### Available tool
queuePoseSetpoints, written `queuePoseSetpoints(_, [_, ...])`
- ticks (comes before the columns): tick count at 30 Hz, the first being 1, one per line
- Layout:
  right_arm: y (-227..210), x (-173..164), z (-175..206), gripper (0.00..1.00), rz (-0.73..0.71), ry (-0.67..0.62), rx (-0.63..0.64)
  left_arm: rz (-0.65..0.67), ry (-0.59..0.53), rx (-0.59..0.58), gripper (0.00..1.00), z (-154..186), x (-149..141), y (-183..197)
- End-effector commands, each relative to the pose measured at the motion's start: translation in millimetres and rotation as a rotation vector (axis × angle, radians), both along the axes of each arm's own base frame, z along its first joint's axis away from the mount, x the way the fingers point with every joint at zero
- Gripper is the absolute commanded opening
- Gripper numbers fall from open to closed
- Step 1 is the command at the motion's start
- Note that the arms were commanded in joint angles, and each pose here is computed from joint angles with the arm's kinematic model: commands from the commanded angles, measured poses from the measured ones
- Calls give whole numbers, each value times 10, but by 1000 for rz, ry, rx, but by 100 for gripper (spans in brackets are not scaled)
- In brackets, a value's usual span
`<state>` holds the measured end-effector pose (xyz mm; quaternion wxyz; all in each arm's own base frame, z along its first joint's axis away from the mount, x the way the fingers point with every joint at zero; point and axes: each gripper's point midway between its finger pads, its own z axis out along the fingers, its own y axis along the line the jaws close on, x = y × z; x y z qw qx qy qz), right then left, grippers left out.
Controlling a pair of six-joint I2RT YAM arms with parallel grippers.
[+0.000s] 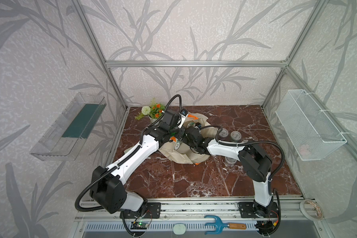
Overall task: Take out the seed jars from the canvas bag
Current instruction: Pick up the seed jar from the canvas bag.
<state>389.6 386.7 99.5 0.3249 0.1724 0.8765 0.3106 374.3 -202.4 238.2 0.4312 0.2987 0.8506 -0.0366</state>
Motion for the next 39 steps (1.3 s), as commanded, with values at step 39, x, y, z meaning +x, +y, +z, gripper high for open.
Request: queuePoseSetpoints(39, [35, 56, -73, 99, -17, 55, -26, -104, -164, -120, 0, 529, -130, -149])
